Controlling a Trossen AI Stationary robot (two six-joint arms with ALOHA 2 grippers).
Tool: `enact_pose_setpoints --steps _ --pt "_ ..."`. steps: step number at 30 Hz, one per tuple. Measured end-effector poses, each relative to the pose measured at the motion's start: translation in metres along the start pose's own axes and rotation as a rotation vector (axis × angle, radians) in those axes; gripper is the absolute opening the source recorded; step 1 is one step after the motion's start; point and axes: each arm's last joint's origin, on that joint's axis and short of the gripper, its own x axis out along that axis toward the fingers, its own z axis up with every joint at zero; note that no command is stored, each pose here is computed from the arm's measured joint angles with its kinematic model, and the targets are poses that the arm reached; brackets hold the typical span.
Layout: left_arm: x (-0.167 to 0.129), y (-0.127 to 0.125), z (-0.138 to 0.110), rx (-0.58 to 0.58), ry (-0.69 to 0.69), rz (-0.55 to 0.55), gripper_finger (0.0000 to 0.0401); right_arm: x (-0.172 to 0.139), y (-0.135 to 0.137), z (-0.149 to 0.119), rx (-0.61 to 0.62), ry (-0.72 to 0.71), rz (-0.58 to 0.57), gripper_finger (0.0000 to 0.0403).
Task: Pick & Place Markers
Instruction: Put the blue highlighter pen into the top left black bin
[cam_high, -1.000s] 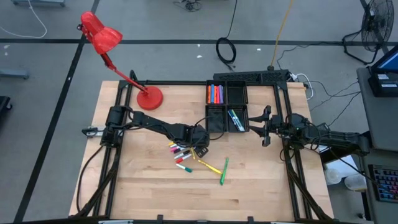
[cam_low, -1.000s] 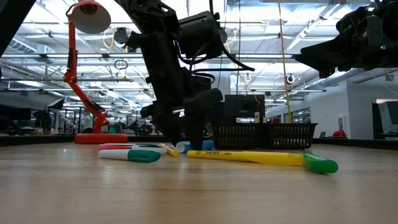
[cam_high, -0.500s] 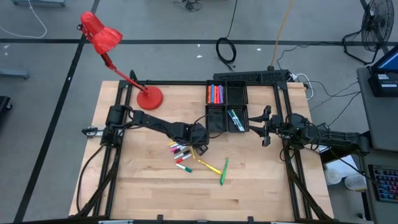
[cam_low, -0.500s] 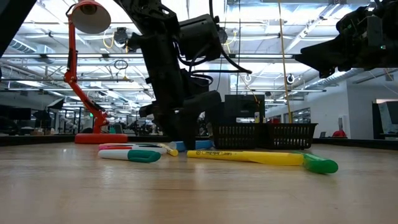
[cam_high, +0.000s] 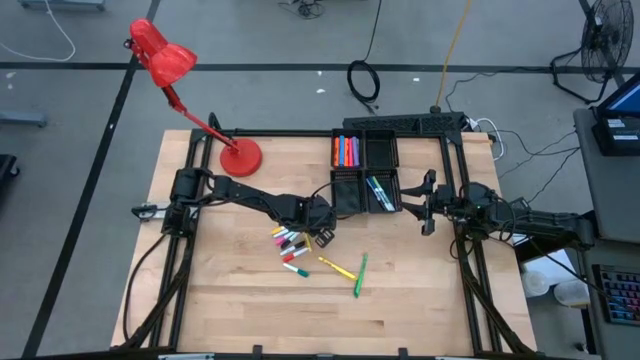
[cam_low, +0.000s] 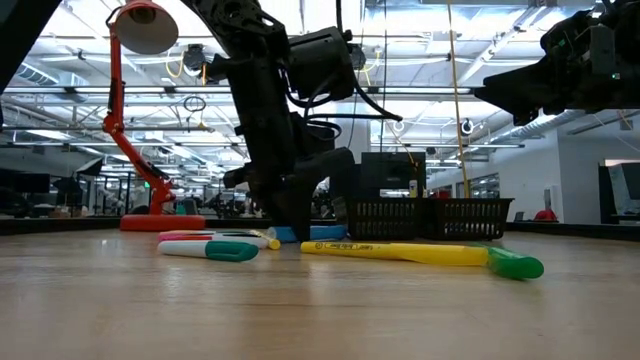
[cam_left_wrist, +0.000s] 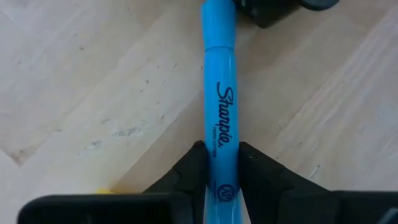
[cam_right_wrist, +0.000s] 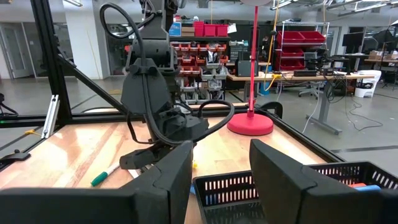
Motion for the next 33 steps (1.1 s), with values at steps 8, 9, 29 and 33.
enact_pose_setpoints --steps 8,9,29,33 --pt "-0.02 0.006 0.006 -0.001 -0.069 0.042 0.0067 0.0 0.0 0.0 0.0 0.0 0.0 0.0146" --pt "-0.023 0.008 0.006 0.001 -0.071 0.058 0.0067 0.0 0.0 0.0 0.0 0.0 0.0 0.0146" --pt "-0.049 0.016 0.013 0.006 -0.176 0.134 0.0078 0.0 0.0 0.0 0.0 0.0 0.0 0.0146" --pt "-0.073 0.018 0.023 -0.009 -0.282 0.093 0.0077 0.0 0.0 0.0 0.0 0.0 0.0 0.0146"
